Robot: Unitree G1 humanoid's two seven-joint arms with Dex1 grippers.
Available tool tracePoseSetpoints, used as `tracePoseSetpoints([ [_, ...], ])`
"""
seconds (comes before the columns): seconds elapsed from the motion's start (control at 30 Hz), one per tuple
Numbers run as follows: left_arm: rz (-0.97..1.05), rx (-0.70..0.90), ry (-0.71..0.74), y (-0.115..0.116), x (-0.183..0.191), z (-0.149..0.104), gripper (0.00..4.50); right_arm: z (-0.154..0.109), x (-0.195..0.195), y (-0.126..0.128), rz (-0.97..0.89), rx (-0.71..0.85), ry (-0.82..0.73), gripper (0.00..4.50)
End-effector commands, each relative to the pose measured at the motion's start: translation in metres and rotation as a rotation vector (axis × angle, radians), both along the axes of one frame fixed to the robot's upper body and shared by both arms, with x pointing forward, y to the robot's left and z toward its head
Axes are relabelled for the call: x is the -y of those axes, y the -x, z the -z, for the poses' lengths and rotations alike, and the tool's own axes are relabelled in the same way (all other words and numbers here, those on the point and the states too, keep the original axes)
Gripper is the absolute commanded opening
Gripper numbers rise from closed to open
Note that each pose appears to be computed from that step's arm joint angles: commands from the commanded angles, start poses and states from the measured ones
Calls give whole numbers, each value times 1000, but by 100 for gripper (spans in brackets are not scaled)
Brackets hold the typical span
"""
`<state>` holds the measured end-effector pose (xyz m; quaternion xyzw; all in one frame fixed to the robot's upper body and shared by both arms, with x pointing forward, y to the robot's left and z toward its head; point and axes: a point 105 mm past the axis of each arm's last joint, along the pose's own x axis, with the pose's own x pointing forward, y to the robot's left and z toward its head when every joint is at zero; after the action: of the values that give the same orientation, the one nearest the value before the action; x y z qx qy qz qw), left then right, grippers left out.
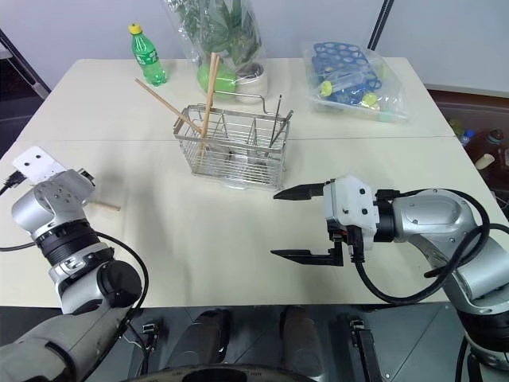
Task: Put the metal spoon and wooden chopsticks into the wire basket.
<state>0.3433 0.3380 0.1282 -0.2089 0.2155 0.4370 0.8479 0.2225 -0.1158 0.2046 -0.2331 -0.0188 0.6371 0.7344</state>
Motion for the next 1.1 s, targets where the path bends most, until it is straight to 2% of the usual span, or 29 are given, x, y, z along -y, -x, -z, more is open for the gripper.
tracePoseSetpoints([
  [0.03, -50, 26, 43, 2, -4, -2, 342, -7, 2, 3, -1, 53, 9, 450],
  [0.5, -109, 12, 234, 8, 1, 34, 342, -12, 4, 1, 13, 61, 14, 450],
  [0.6, -111, 15, 237, 9, 2, 35, 265, -12, 6, 1, 19, 60, 14, 450],
  [0.77, -114, 12, 232, 11, 2, 36, 2, -14, 9, -4, 73, 18, -28, 450],
  [1.03, -104, 19, 222, 10, 1, 34, 2, -16, 11, -10, 113, -14, -52, 450],
  [1.1, -91, 8, 181, 9, -2, 30, 2, -17, 11, -10, 114, -13, -53, 450],
])
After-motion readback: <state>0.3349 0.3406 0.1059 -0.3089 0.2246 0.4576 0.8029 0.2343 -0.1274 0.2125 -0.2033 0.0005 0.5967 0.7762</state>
